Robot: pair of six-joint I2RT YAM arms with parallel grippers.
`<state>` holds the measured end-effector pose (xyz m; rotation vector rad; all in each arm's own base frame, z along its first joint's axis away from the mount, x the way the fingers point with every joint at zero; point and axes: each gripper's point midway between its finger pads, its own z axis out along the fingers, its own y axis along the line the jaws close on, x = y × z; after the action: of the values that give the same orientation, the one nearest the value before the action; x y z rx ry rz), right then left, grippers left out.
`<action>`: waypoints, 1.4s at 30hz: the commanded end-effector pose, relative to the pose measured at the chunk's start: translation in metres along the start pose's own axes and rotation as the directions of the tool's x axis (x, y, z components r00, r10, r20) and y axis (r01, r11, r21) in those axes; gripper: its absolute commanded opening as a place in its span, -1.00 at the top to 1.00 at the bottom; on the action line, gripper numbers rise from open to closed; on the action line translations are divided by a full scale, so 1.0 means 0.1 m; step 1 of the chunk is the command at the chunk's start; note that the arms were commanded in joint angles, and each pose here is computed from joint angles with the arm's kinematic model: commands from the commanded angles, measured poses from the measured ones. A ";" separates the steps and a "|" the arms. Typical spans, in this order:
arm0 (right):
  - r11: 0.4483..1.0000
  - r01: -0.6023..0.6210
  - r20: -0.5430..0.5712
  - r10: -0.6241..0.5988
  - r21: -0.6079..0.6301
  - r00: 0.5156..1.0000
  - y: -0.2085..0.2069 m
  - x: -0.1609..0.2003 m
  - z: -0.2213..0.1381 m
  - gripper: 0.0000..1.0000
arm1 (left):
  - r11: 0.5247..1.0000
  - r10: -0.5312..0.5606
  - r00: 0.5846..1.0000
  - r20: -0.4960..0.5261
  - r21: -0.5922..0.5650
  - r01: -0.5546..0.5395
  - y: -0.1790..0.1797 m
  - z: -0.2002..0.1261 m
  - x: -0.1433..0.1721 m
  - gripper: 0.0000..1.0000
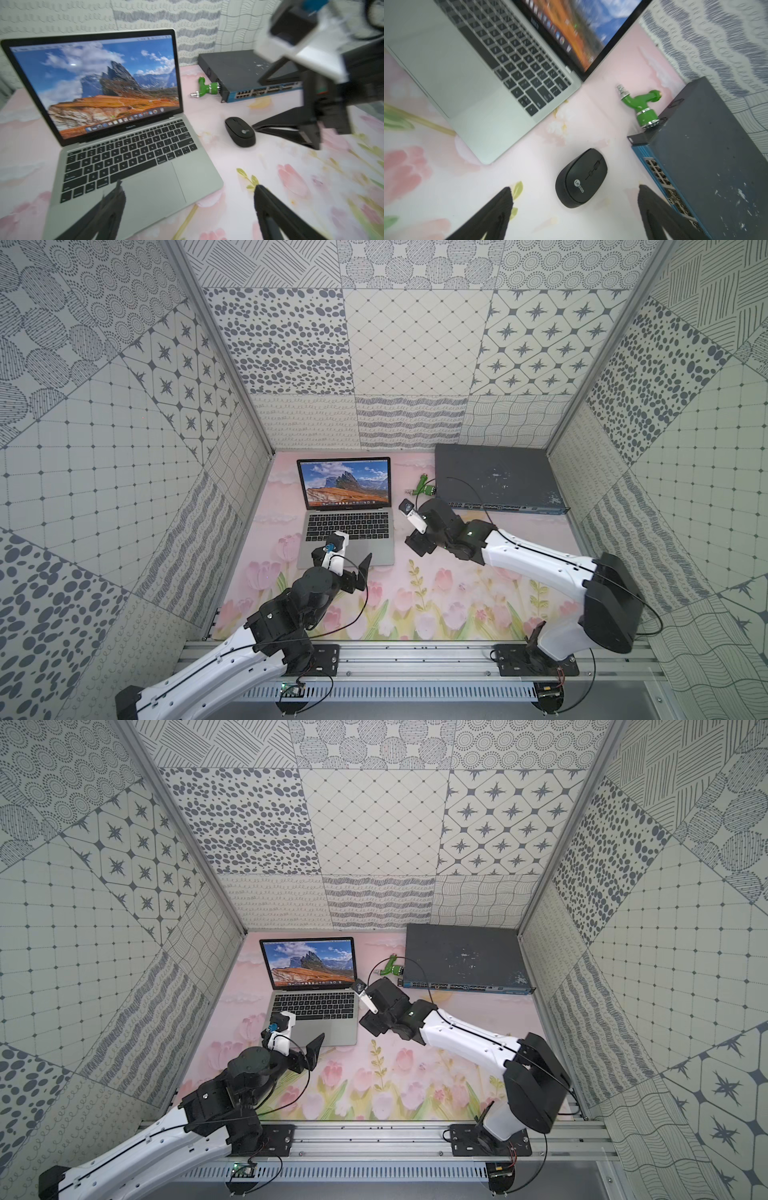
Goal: Remove the wireless mouse receiver from the laptop
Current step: Reset both arms
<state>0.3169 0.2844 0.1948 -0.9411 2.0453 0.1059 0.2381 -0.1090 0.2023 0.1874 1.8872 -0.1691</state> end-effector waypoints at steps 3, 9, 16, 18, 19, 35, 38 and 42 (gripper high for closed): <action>0.880 -0.454 0.165 0.432 0.137 0.887 -1.13 0.16 -0.37 -0.94 | 0.964 -0.131 0.991 0.034 -0.231 0.135 0.83 0.47 -0.11 -0.97; 0.726 -0.606 0.260 0.547 0.325 0.796 -1.90 1.05 -0.52 -0.94 | 0.937 -0.068 0.998 -0.010 -0.344 0.061 1.35 0.87 0.25 -0.97; 0.592 -0.618 0.405 0.467 0.517 0.786 -2.29 1.97 -0.52 -0.94 | 0.963 0.009 1.000 0.006 -0.270 -0.007 1.41 1.29 0.45 -0.98; 0.502 -0.699 0.518 0.470 0.510 0.715 -2.50 2.13 -0.59 -0.94 | 0.975 -0.037 0.998 0.040 -0.217 0.045 1.43 1.43 0.56 -0.98; 0.501 -0.719 0.535 0.482 0.481 0.694 -2.54 2.13 -0.58 -0.94 | 0.983 -0.034 0.999 0.037 -0.180 0.040 1.41 1.52 0.62 -0.97; 0.699 -0.636 0.455 0.473 0.328 0.755 -2.34 1.97 0.02 -0.94 | 0.996 -0.004 0.998 -0.061 -0.090 -0.002 1.26 1.66 0.69 -0.97; 0.685 -0.645 0.472 0.470 0.338 0.746 -2.37 1.98 -0.01 -0.94 | 0.996 -0.004 0.998 -0.062 -0.089 -0.001 1.26 1.66 0.70 -0.97; 0.684 -0.646 0.473 0.469 0.338 0.746 -2.37 1.98 -0.01 -0.94 | 0.996 -0.005 0.998 -0.065 -0.090 -0.001 1.26 1.66 0.70 -0.97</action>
<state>0.4027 0.0003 0.1057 0.0758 1.8402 0.0837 0.3874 -0.0155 0.0634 0.0935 2.0296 -0.0649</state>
